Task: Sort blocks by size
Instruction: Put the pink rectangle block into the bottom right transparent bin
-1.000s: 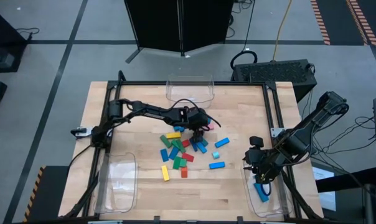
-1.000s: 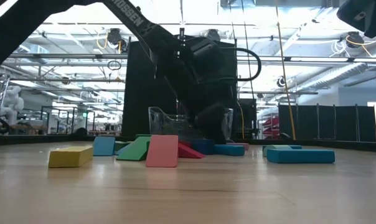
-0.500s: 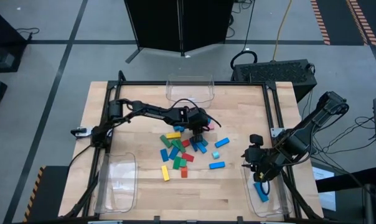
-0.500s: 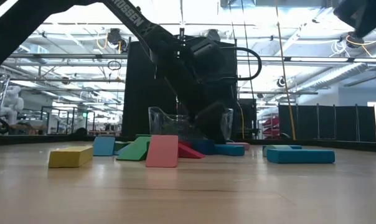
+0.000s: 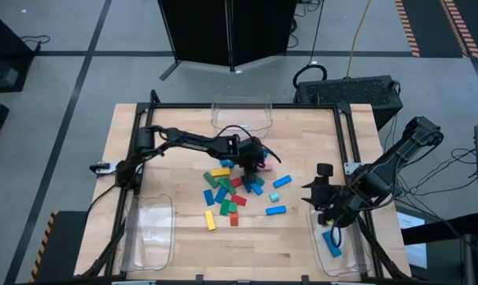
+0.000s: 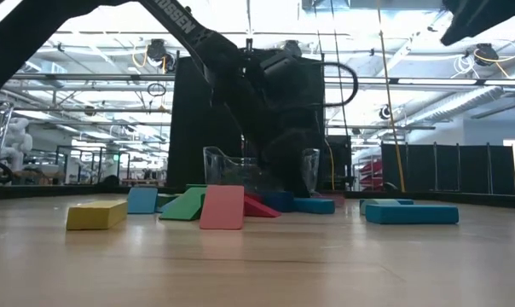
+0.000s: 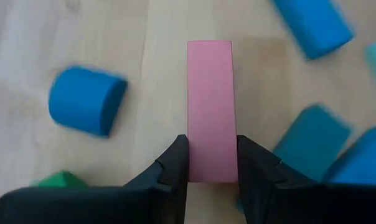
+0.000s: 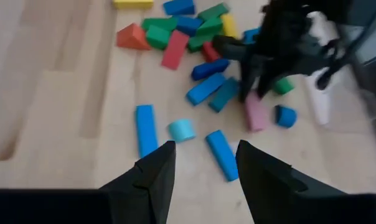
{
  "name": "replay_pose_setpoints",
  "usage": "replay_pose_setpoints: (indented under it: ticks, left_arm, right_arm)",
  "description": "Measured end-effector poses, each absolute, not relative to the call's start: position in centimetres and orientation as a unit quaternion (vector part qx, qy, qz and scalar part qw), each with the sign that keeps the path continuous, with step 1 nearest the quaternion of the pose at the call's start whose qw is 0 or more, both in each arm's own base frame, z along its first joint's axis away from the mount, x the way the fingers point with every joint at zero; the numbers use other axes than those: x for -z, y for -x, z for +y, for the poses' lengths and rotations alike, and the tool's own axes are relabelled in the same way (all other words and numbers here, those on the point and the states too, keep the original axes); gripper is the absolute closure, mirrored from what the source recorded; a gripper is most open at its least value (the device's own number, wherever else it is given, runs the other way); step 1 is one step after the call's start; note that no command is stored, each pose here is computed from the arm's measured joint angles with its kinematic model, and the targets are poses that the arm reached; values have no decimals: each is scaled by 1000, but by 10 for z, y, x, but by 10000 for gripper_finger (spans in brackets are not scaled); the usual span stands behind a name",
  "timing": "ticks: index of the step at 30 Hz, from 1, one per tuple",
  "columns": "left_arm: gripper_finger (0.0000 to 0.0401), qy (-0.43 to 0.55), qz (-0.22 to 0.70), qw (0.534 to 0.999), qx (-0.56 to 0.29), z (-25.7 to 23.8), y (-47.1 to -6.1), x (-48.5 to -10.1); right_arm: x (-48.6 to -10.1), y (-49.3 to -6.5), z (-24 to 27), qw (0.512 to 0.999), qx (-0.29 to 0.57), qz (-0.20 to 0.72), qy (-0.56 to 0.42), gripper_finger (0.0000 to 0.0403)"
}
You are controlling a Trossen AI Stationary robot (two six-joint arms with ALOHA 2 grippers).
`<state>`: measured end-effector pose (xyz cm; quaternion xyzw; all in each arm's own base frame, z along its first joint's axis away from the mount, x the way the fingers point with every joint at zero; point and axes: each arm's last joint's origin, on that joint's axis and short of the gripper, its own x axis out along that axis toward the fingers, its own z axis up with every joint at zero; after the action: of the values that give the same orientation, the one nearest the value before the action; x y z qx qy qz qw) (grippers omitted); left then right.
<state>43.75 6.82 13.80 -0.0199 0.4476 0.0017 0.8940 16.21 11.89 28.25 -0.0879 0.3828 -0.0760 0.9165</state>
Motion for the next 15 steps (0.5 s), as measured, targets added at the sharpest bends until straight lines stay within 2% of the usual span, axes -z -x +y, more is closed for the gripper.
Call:
replay_pose_setpoints:
  ticks: [5, 8, 15]
  left_arm:
    - [306, 20, 419, 908, 9, 67, -434, -167]
    - [306, 25, 400, 915, 43, 65, -431, -182]
    - [306, 74, 342, 913, 208, 54, -427, -205]
  right_arm:
    - [-275, -173, 118, 908, 100, 387, 123, 239]
    - [-267, -183, 119, 900, 130, 391, 145, 238]
    - [-247, -203, 123, 869, 175, 386, 256, 238]
